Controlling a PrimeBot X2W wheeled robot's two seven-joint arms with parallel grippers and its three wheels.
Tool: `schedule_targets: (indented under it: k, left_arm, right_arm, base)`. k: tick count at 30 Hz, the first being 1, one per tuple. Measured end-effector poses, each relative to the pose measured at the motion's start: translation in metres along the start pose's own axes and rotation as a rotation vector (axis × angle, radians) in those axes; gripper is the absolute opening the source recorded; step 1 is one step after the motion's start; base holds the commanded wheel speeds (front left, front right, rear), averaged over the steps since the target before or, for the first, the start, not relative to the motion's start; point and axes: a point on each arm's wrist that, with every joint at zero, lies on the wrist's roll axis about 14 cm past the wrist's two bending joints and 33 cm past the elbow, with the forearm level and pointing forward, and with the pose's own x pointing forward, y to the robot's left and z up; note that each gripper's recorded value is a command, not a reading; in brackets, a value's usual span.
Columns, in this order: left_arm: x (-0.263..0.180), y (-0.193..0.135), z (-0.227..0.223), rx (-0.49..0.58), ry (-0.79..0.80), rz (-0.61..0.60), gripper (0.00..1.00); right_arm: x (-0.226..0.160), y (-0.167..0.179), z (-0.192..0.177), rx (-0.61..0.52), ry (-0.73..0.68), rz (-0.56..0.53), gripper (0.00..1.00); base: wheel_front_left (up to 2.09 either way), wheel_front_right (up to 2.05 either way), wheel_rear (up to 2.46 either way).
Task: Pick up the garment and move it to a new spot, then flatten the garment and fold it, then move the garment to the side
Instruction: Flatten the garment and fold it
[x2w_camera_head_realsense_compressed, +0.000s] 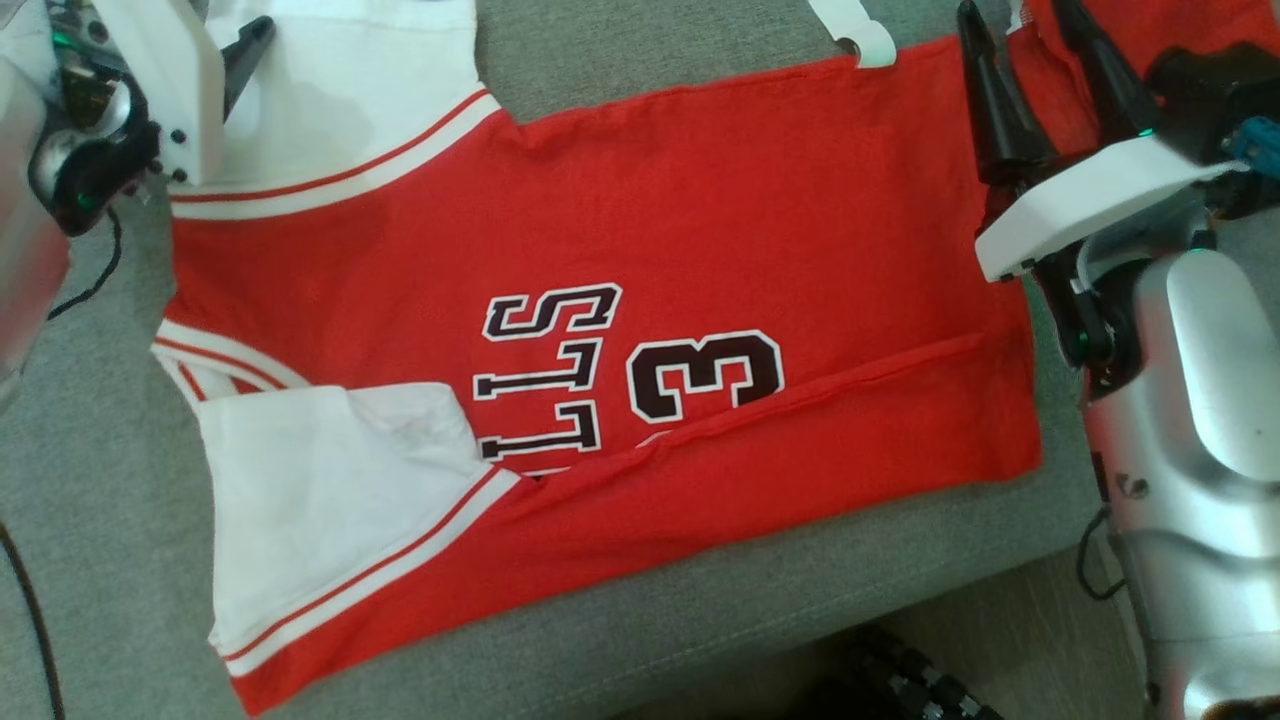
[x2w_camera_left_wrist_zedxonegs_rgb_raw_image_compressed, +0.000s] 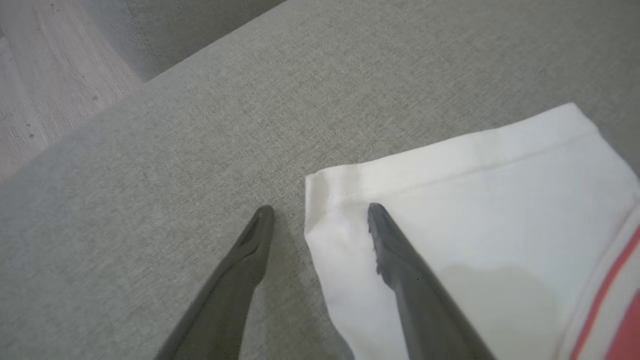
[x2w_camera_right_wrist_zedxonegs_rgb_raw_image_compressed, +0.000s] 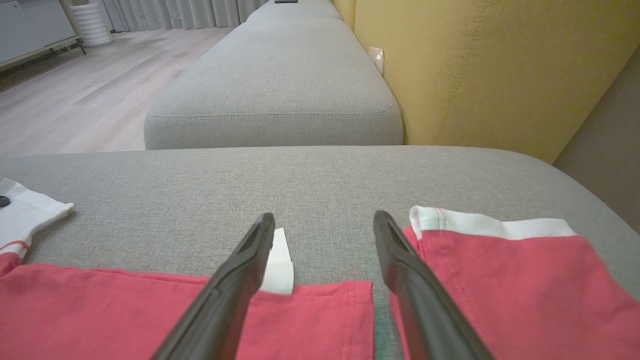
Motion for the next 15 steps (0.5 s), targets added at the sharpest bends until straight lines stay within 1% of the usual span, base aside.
schedule_targets:
  k: [1, 2, 3, 6, 7, 8, 10, 12, 14, 15]
  left_arm:
    - [-0.001, -0.001, 0.0, -0.001, 0.004, -0.003, 0.98]
    - [-0.002, -0.002, -0.001, 0.002, 0.007, -0.006, 0.33]
    - [-0.003, -0.004, -0.001, -0.002, 0.004, -0.011, 0.0]
    - [-0.008, -0.009, 0.009, -0.046, -0.057, -0.025, 0.0]
    - [-0.008, -0.009, 0.009, -0.046, -0.057, -0.025, 0.0]
    - [-0.015, -0.01, 0.017, -0.048, -0.108, -0.026, 0.0]
    - [-0.02, -0.01, 0.022, -0.041, -0.138, -0.025, 0.0]
    - [-0.031, -0.009, 0.032, -0.036, -0.202, -0.017, 0.0]
    - [-0.044, -0.007, 0.041, -0.027, -0.263, -0.007, 0.0]
    - [-0.058, -0.008, 0.047, -0.017, -0.32, -0.001, 0.0]
  right_arm:
    - [0.0, 0.0, 0.0, -0.001, 0.0, 0.001, 1.0]
    - [0.001, 0.0, -0.001, -0.002, 0.004, 0.002, 1.0]
    - [0.001, 0.0, -0.002, -0.003, 0.007, 0.003, 1.0]
    - [0.002, 0.0, -0.003, -0.011, 0.012, 0.008, 1.0]
    - [0.002, 0.0, -0.003, -0.011, 0.012, 0.008, 1.0]
    - [0.002, -0.003, -0.002, -0.015, 0.016, 0.005, 1.0]
    - [0.002, -0.004, -0.002, -0.018, 0.019, 0.005, 1.0]
    - [0.002, -0.003, 0.0, -0.027, 0.024, 0.012, 1.0]
    - [0.003, -0.002, 0.002, -0.021, 0.029, 0.02, 1.0]
    - [0.004, -0.001, 0.002, -0.015, 0.047, 0.028, 1.0]
  base:
    - [0.0, 0.0, 0.0]
    - [0.0, 0.0, 0.0]
    - [0.0, 0.0, 0.0]
    - [0.0, 0.0, 0.0]
    - [0.0, 0.0, 0.0]
    - [0.0, 0.0, 0.0]
    - [0.0, 0.0, 0.0]
    - [0.0, 0.0, 0.0]
    - [0.0, 0.0, 0.0]
    - [0.0, 0.0, 0.0]
